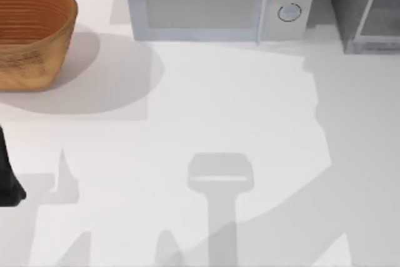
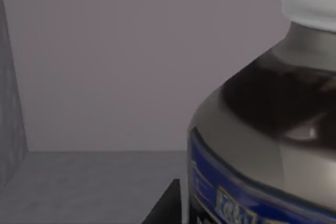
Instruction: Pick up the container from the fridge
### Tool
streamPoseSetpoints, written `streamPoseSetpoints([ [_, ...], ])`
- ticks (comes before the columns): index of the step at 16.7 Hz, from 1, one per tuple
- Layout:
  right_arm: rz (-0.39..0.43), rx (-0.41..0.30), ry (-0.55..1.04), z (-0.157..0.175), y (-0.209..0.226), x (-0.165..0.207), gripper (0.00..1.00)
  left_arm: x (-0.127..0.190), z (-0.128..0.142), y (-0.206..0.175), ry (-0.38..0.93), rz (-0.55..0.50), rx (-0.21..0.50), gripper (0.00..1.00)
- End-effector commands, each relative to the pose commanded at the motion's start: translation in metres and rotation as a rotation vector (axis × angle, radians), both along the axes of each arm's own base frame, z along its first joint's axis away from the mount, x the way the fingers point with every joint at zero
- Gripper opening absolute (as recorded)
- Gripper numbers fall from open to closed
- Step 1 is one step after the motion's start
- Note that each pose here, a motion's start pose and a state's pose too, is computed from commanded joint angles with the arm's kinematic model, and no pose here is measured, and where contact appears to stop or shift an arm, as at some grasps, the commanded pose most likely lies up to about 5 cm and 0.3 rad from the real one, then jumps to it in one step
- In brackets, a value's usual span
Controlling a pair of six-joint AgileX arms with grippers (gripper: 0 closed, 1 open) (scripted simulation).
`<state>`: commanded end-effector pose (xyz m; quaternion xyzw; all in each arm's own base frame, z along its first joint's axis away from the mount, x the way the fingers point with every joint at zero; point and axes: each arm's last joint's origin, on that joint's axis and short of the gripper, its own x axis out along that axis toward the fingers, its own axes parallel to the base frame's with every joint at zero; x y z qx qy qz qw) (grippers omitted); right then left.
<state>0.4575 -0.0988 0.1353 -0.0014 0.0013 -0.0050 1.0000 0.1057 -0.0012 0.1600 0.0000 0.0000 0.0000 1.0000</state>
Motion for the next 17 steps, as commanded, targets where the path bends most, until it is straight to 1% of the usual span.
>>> streamPoseSetpoints([
  [7,-0.002,0.001,-0.001,0.002,-0.001,0.000,0.00,0.000,0.000,0.000,0.000,0.000,0.000,1.00],
  [15,-0.004,0.002,0.002,0.048,-0.001,-0.001,0.00,0.000,0.000,0.000,0.000,0.000,0.000,1.00],
  [17,-0.003,0.001,-0.001,0.051,-0.001,0.000,0.00,0.000,0.000,0.000,0.000,0.000,0.000,1.00],
])
